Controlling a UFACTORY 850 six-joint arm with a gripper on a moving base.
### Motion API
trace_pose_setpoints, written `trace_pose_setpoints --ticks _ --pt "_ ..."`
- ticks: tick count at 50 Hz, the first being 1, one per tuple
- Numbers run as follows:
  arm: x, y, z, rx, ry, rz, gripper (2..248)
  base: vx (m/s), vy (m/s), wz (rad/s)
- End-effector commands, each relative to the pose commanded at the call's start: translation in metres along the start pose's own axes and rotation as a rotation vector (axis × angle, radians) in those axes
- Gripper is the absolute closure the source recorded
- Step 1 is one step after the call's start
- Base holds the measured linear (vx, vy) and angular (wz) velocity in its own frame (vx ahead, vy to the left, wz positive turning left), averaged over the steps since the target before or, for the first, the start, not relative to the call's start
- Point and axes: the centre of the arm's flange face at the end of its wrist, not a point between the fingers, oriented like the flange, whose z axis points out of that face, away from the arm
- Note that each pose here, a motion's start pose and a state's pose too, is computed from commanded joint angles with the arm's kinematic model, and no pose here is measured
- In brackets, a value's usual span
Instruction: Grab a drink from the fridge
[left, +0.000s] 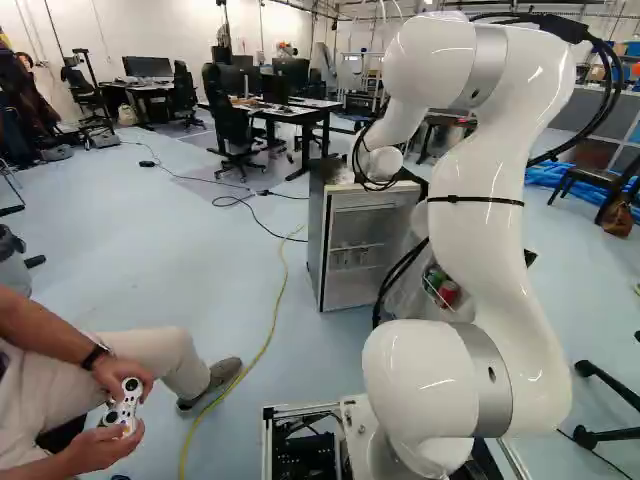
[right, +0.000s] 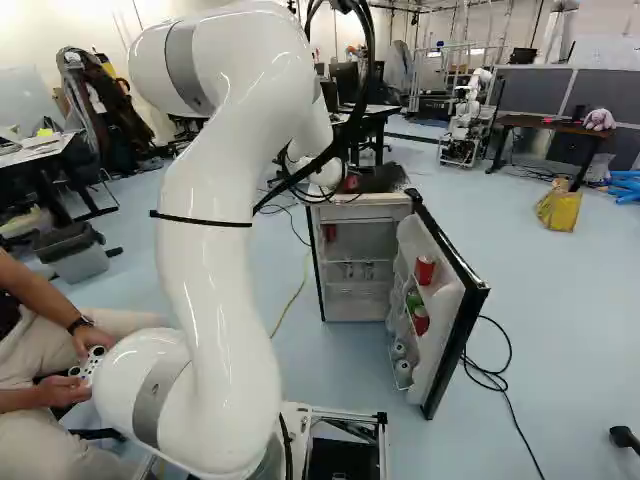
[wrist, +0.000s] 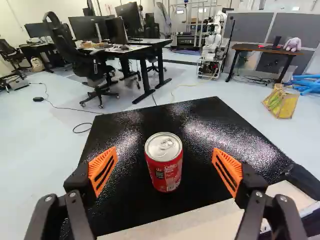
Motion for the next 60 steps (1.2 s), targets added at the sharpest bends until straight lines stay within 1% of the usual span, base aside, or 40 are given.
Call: trace_pose_setpoints --ticks 19,60 --pt "-0.003 -0.001 -0.018 0.001 -0.013 0.000 3 0.000 0.000 0.000" --pt "-0.014 -0.003 -0.072 0.001 -0.047 0.001 3 0.000 0.000 0.000"
